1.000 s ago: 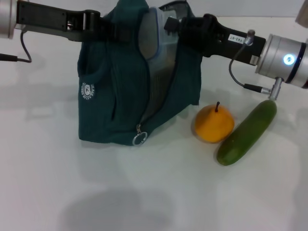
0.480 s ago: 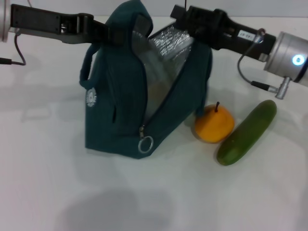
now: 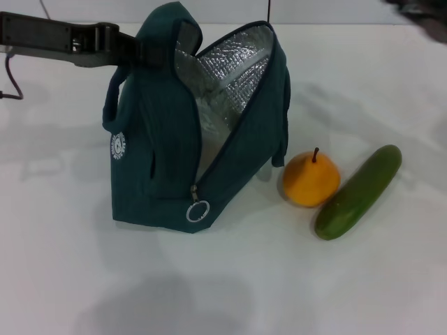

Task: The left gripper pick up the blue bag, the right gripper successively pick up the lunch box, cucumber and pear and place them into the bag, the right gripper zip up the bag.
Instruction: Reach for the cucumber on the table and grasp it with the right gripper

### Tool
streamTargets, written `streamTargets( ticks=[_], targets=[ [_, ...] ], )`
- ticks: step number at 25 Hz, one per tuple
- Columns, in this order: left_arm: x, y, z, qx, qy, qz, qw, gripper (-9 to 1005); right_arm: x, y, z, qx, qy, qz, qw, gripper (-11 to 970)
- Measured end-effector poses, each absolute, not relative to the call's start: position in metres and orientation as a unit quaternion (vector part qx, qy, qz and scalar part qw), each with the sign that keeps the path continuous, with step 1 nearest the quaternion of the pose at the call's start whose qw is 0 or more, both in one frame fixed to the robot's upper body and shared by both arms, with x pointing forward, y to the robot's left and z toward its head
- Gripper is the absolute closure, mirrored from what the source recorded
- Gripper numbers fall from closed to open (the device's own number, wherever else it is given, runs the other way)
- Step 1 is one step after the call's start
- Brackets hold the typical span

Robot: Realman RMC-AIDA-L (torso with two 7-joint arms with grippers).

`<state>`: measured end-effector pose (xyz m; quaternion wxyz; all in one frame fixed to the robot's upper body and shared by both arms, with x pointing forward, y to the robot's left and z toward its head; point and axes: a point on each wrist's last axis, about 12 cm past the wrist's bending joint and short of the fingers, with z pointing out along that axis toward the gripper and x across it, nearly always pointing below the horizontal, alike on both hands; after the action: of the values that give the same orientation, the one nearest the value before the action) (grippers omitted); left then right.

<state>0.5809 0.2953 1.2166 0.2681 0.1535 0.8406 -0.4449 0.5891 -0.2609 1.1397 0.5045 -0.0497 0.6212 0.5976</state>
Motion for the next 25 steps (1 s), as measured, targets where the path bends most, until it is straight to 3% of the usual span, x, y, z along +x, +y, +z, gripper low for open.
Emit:
streamTargets(
  ticks=[7, 13, 25],
  targets=[
    [0.579, 0.298, 1.215, 0.151, 0.84, -0.445, 0.271, 951, 0.567, -0.319, 1.139, -0.15, 0.643, 0.488, 0.57, 319],
    [0.579, 0.297, 1.215, 0.153, 0.839, -0.446, 0.272, 951, 0.552, -0.346, 1.144, -0.212, 0.675, 0.422, 0.566, 306],
    [0.579, 0.293, 1.214, 0.162, 0.837, -0.447, 0.272, 952, 0.595, -0.326, 1.237, -0.532, 0.694, 0.325, 0.361, 257]
  ],
)
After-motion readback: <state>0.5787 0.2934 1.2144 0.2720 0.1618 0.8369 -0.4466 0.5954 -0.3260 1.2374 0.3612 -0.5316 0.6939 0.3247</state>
